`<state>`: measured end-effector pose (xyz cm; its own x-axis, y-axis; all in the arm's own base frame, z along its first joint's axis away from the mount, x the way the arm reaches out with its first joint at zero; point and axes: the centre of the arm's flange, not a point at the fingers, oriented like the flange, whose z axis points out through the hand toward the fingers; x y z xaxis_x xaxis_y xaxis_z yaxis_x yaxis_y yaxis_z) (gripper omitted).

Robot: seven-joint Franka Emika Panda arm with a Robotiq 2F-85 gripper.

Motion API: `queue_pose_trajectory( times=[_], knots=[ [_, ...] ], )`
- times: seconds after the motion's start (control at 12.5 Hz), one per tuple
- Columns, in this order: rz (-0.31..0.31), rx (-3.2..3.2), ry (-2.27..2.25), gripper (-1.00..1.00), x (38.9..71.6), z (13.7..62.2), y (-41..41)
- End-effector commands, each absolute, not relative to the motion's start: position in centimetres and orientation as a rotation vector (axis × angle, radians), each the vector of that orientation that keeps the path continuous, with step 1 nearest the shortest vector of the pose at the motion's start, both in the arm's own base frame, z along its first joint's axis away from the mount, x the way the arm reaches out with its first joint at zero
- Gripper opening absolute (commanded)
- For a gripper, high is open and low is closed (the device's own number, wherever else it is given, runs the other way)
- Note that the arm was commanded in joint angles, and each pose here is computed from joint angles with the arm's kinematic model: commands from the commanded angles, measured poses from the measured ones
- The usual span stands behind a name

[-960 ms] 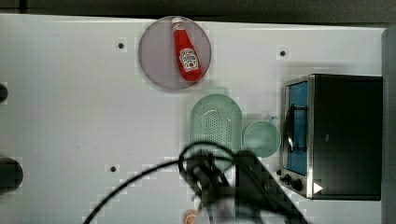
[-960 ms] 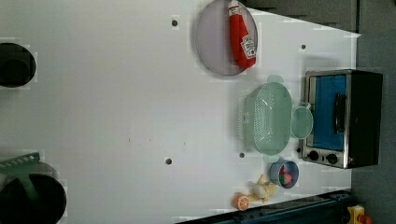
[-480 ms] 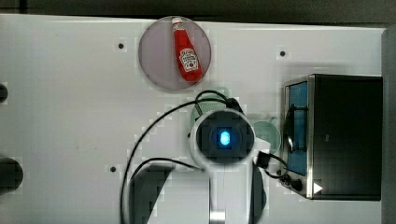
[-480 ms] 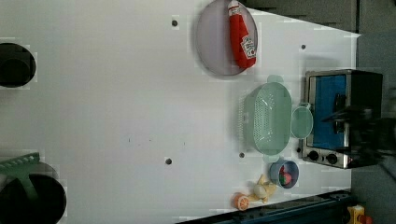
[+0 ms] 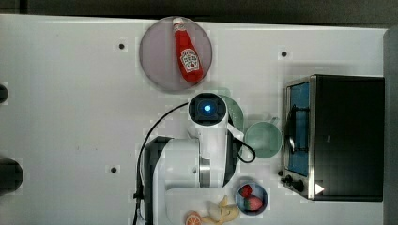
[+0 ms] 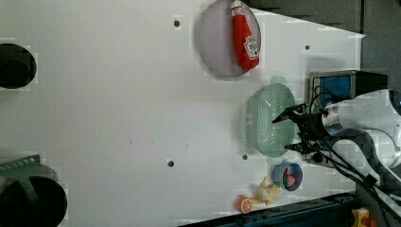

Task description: Drag strainer right to left.

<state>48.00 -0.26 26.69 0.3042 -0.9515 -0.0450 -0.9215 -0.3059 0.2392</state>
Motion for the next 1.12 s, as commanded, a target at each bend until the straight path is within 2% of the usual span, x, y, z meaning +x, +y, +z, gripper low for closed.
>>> queue_pose_trajectory(
  times=[0.08,0.32,0.64,0.88,1.12],
  knots=[
    [-0.1,2.272,-2.037,1.0,49.8,25.3,-0.4],
    [-0.064,2.261,-2.091,1.0,49.5,20.4,0.2],
    [-0.063,2.275,-2.1,1.0,48.7,15.9,0.9],
    [-0.103,2.248,-2.103,1.0,48.1,14.0,1.8],
    [-0.114,2.265,-2.085,1.0,48.0,13.8,3.3]
  ],
)
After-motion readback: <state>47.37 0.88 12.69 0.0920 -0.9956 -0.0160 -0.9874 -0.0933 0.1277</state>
